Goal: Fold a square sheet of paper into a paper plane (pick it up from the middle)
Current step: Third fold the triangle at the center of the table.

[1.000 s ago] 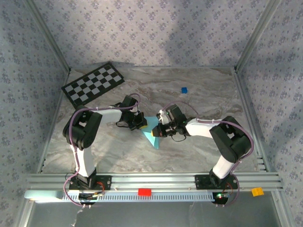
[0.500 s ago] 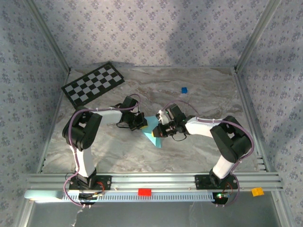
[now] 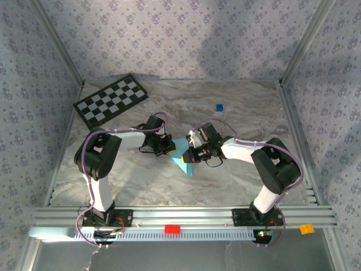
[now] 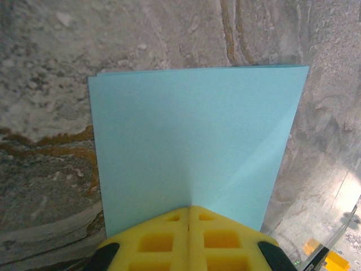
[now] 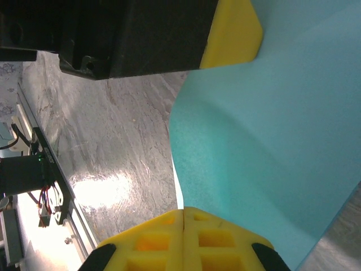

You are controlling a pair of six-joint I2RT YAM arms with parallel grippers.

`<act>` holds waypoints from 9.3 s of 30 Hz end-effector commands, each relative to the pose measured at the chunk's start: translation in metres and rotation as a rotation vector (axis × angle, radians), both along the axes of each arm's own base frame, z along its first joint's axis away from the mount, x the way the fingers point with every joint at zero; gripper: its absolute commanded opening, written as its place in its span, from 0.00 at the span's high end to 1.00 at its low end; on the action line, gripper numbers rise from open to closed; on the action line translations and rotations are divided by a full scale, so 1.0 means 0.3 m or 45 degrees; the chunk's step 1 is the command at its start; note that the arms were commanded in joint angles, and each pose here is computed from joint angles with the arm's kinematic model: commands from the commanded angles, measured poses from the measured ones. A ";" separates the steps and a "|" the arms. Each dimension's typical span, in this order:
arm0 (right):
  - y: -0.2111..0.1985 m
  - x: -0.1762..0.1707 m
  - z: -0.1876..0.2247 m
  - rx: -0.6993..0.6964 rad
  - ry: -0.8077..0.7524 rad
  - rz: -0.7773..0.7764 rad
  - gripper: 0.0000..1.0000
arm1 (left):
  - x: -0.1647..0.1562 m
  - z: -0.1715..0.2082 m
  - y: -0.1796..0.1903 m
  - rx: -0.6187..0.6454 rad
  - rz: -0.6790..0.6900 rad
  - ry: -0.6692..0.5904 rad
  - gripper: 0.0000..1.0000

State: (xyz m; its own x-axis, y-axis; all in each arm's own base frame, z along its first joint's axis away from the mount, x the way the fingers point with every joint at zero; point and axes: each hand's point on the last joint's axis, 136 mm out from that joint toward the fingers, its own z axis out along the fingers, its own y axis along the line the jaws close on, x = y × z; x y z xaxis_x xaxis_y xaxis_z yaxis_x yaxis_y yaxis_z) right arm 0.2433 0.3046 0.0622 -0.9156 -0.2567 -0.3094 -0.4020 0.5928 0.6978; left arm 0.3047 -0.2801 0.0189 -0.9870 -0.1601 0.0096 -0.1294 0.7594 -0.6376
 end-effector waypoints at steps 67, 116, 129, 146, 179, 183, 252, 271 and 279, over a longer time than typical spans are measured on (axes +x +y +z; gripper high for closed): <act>-0.003 0.081 -0.110 -0.209 -0.061 0.188 1.00 | -0.042 -0.052 0.033 0.124 -0.014 0.076 0.97; -0.025 0.061 -0.156 -0.268 -0.030 0.193 1.00 | -0.046 -0.050 0.028 0.126 -0.020 0.074 0.97; -0.042 0.049 -0.188 -0.303 0.002 0.186 1.00 | -0.016 -0.007 0.007 0.110 -0.041 0.029 0.96; -0.035 0.033 -0.187 -0.262 0.050 0.149 1.00 | 0.033 0.259 0.033 0.059 0.082 -0.234 0.83; -0.008 0.021 -0.174 -0.234 0.063 0.145 1.00 | 0.083 0.000 -0.042 0.018 0.034 0.007 0.91; -0.006 0.029 -0.166 -0.238 0.053 0.145 1.00 | 0.058 -0.032 -0.024 0.047 0.036 0.036 0.92; 0.015 0.049 -0.135 -0.234 0.016 0.213 1.00 | 0.039 -0.050 -0.014 0.089 0.009 0.049 0.94; 0.017 0.061 -0.105 -0.220 -0.008 0.210 1.00 | 0.036 -0.052 -0.014 0.092 0.007 0.052 0.94; 0.020 0.062 -0.117 -0.218 0.006 0.214 1.00 | 0.038 -0.051 -0.015 0.093 0.008 0.050 0.94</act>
State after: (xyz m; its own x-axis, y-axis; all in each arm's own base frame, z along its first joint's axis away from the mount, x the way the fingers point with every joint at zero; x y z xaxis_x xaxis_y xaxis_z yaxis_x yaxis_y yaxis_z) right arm 0.2601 0.3094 0.0254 -0.8643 -0.4401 -0.2436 -0.4916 0.6368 0.5940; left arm 0.3336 -0.2930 0.0212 -0.9826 -0.1844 -0.0207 -0.1308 0.7675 -0.6275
